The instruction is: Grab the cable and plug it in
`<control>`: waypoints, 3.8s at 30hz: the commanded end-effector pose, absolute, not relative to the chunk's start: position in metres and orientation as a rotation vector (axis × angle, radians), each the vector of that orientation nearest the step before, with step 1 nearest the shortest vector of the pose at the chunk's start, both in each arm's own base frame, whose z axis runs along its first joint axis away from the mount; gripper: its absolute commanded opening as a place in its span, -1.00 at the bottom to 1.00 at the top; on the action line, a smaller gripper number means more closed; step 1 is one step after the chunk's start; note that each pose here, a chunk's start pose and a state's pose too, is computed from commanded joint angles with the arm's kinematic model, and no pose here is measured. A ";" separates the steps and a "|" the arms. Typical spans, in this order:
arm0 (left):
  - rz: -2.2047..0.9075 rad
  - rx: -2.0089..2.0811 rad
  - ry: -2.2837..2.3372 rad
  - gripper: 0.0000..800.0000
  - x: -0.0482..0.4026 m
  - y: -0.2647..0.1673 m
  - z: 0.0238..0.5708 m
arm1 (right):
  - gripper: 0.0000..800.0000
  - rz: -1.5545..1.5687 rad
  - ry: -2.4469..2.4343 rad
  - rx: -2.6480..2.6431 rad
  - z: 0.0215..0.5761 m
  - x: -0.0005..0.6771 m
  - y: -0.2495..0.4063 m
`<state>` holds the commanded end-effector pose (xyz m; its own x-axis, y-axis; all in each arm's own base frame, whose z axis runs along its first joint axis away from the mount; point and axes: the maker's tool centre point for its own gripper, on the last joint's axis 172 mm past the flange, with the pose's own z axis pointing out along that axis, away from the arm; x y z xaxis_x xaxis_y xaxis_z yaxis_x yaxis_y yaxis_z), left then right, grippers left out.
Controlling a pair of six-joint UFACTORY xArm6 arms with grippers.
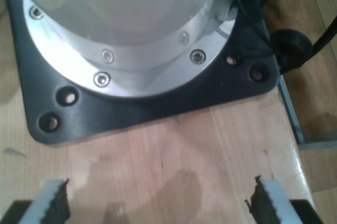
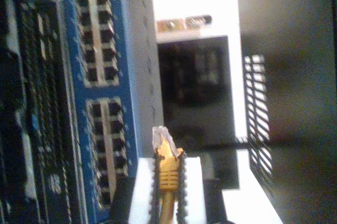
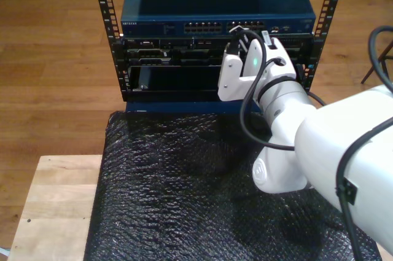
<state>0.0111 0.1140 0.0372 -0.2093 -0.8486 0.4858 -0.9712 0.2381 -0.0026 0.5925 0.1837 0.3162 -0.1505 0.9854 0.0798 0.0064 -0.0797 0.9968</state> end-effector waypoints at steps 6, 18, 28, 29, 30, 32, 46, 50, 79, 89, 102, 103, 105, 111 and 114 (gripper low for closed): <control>0.436 1.672 -2.133 1.00 0.011 0.114 0.037 | -1.00 1.343 1.239 1.196 0.312 0.589 0.175; 0.436 1.673 -2.133 1.00 0.011 0.114 0.037 | -1.00 1.282 1.119 1.227 0.308 0.584 0.164; 0.436 1.670 -2.133 1.00 0.011 0.113 0.037 | -1.00 1.244 1.013 1.243 0.301 0.590 0.152; 0.435 1.671 -2.134 1.00 0.011 0.114 0.037 | -1.00 1.240 1.000 1.250 0.299 0.591 0.152; 0.435 1.671 -2.134 1.00 0.011 0.114 0.037 | -1.00 1.235 0.992 1.258 0.296 0.590 0.152; 0.438 1.672 -2.132 1.00 0.011 0.113 0.037 | -1.00 1.227 0.985 1.266 0.291 0.589 0.152; 0.436 1.670 -2.133 1.00 0.011 0.113 0.037 | -1.00 1.226 0.931 1.237 0.286 0.610 0.162; 0.435 1.672 -2.132 1.00 0.011 0.114 0.037 | -1.00 1.221 0.922 1.224 0.286 0.618 0.165; 0.438 1.672 -2.132 1.00 0.011 0.113 0.037 | -1.00 1.141 0.893 1.214 0.274 0.636 0.153; 0.438 1.672 -2.132 1.00 0.011 0.113 0.037 | -1.00 1.133 0.884 1.221 0.271 0.644 0.145; 0.438 1.672 -2.132 1.00 0.011 0.113 0.037 | -1.00 1.137 0.891 1.217 0.270 0.644 0.147; 0.436 1.670 -2.133 1.00 0.011 0.113 0.037 | -1.00 1.137 0.891 1.217 0.270 0.644 0.147; 0.438 1.672 -2.132 1.00 0.011 0.113 0.037 | -1.00 1.142 0.893 1.212 0.271 0.645 0.149; 0.435 1.671 -2.134 1.00 0.011 0.114 0.037 | -1.00 1.153 0.903 1.199 0.273 0.646 0.153; 0.438 1.672 -2.132 1.00 0.011 0.113 0.037 | -1.00 1.159 0.896 1.198 0.275 0.647 0.154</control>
<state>0.0110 0.1132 0.0369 -0.2092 -0.8479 0.4871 -0.9712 0.2381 -0.0027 0.6472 0.1539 0.2754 0.2114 0.9755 0.0608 -0.1867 -0.0208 0.9822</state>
